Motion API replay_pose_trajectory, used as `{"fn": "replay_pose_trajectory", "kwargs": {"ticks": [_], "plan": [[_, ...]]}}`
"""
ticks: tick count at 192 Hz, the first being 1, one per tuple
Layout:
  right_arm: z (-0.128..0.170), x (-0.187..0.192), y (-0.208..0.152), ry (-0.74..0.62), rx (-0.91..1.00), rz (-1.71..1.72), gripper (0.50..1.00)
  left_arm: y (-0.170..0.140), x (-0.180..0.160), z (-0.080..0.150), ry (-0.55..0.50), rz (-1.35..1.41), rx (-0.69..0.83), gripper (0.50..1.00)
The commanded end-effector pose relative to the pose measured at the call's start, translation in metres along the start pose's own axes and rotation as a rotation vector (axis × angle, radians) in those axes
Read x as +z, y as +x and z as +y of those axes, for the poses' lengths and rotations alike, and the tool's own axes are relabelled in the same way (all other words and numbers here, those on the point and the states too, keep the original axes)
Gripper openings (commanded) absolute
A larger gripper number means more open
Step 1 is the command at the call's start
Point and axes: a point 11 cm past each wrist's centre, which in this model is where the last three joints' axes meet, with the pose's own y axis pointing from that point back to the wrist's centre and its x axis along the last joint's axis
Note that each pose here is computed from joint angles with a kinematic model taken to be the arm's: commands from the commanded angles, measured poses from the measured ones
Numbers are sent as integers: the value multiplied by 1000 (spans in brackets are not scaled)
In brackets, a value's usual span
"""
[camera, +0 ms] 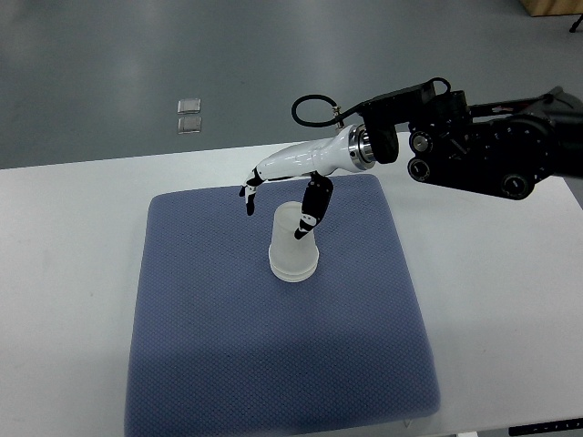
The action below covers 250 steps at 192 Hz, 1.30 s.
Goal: Stack paper cups
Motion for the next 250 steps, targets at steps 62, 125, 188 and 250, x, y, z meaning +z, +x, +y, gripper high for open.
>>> {"fn": "replay_pose_trajectory", "kwargs": {"ticks": [62, 125, 188, 250], "plan": [[46, 39, 58, -55, 247, -127, 921, 0, 0, 0, 0, 0, 0, 1000], [51, 95, 41, 3, 495, -710, 919, 0, 0, 0, -1, 0, 0, 1000], [57, 108, 56, 134, 812, -1157, 921, 0, 0, 0, 0, 0, 0, 1000], [54, 146, 13, 21, 1087, -1604, 919, 0, 0, 0, 0, 0, 0, 1000]]}}
